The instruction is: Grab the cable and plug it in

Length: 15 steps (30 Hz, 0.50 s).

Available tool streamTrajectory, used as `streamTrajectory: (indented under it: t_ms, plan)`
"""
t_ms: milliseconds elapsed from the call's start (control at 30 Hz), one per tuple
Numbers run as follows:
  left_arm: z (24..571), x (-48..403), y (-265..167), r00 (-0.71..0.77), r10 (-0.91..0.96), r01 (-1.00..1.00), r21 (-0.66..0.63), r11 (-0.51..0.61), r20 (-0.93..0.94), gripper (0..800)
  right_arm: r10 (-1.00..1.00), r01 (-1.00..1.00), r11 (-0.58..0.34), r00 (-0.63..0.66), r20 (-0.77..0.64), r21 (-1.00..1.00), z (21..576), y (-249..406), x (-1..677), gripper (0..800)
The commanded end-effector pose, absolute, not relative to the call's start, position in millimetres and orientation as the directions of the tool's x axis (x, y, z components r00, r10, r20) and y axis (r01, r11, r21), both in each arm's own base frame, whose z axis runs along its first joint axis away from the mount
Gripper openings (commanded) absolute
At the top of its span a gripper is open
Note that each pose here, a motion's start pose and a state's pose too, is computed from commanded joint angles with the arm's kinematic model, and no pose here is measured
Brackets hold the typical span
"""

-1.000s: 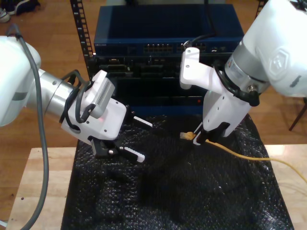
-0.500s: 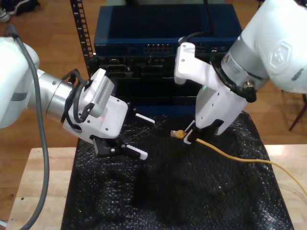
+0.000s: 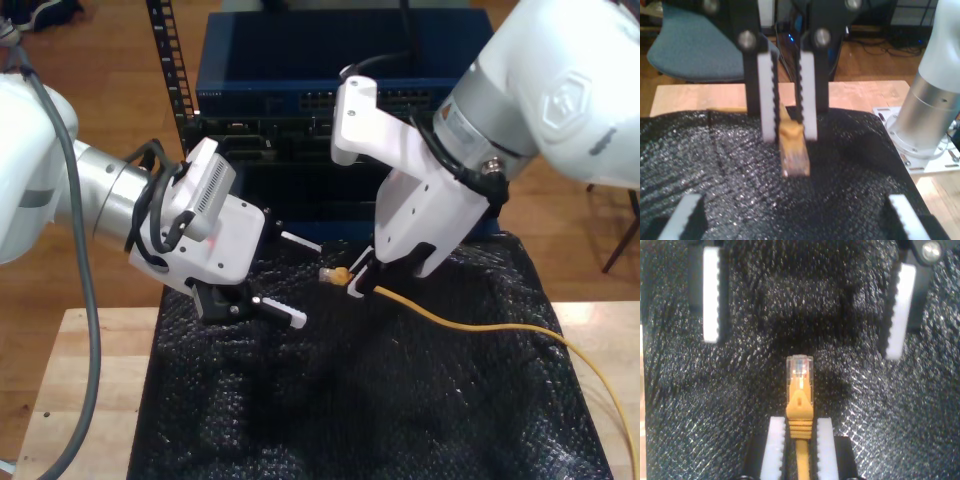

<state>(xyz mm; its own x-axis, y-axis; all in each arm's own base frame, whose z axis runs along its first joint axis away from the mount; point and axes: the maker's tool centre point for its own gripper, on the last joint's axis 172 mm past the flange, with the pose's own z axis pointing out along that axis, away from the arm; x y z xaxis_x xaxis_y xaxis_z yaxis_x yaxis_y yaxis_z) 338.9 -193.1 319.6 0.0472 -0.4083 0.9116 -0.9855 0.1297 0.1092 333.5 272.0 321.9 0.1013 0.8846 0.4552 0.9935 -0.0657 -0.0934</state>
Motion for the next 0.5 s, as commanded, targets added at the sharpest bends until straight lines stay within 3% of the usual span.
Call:
streamTrajectory:
  t_ms: [500]
  plan:
    - [335, 334, -198, 0.031, -0.346, -0.983, 0.09, 0.157, 0.938, 797, 0.881, 0.994, -0.064, 0.096, 0.462, -0.084, 325, 276, 344, 6]
